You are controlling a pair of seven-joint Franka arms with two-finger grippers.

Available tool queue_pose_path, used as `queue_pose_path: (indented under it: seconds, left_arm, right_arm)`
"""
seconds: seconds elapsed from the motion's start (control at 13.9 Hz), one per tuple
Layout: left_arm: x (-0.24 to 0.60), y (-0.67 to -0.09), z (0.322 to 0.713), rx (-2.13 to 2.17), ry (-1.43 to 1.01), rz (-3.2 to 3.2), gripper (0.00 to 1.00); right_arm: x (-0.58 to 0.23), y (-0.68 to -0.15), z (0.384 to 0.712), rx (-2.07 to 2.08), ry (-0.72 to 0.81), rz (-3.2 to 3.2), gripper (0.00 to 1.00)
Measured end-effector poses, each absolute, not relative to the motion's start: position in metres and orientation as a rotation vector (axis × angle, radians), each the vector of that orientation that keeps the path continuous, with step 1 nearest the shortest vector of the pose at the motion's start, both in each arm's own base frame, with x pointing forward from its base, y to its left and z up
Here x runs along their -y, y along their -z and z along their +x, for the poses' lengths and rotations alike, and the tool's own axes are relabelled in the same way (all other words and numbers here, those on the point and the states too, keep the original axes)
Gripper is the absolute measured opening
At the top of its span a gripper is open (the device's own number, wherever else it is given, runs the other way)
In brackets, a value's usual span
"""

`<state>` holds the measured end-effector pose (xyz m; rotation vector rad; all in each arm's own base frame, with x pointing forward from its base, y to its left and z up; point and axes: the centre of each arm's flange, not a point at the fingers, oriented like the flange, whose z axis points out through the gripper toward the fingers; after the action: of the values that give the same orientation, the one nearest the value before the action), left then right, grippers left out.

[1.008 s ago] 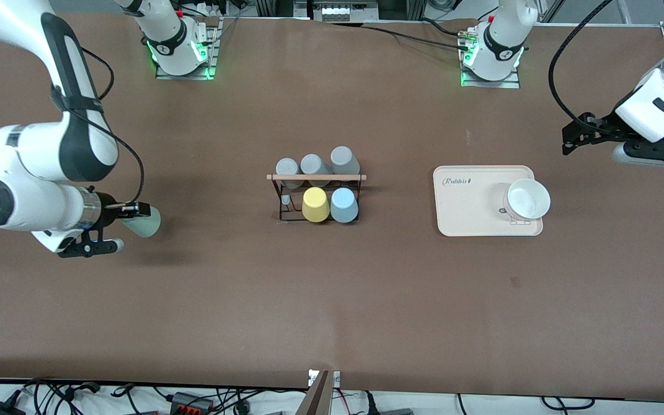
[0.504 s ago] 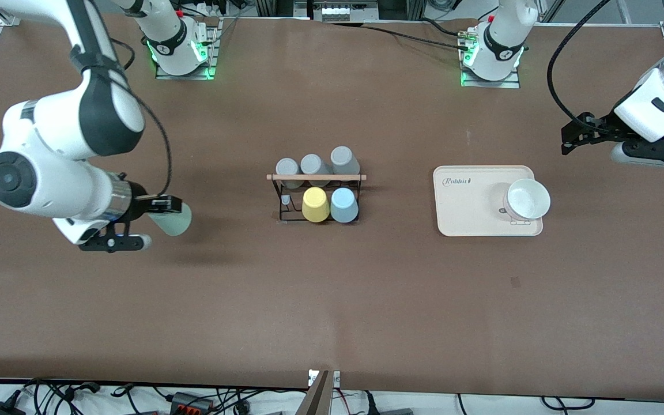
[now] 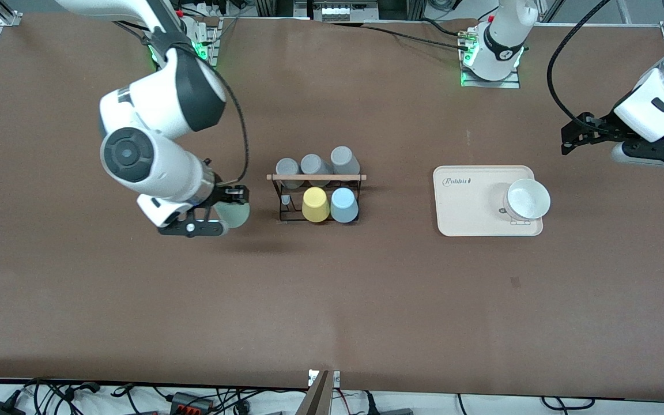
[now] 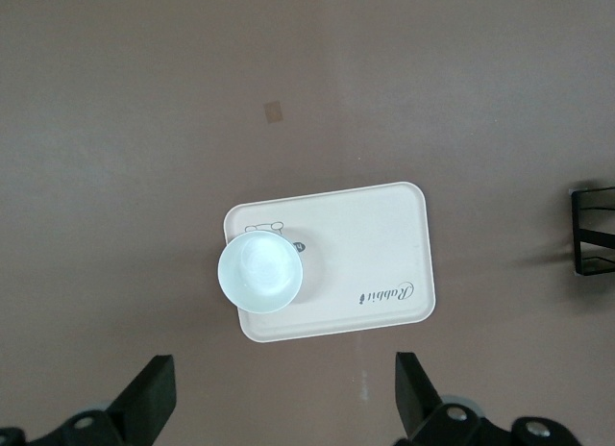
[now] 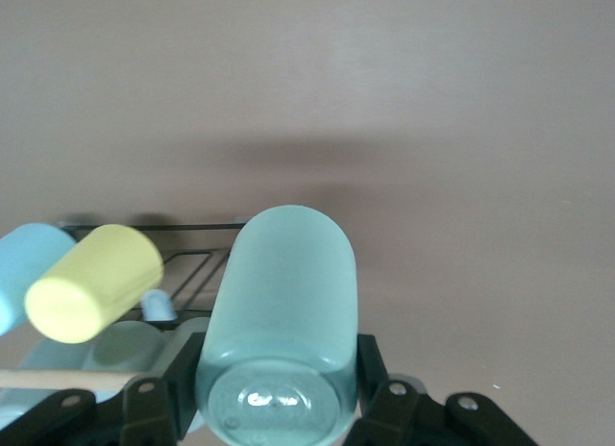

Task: Hang scattered cups on rack with three cups
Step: 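Carry the green cup to the rack with the right gripper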

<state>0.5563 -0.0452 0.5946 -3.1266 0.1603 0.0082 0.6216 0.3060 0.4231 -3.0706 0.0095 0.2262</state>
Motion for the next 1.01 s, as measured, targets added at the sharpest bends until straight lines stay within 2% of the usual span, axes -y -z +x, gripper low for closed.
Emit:
queue_pose_path:
  seconds: [0.5,1.01]
  left_arm:
    - [0.043,-0.596,0.556,-0.155,-0.007,-3.127,1.0]
    - [0.043,-0.595,0.556,-0.155,-0.019,-3.127,1.0]
  right_arm:
    - [-0.387,-0.404,0.593,0.059,-0.218,-3.076,0.66]
    - [-0.398,-0.379,0.59,0.076,-0.258,-3.088,0.66]
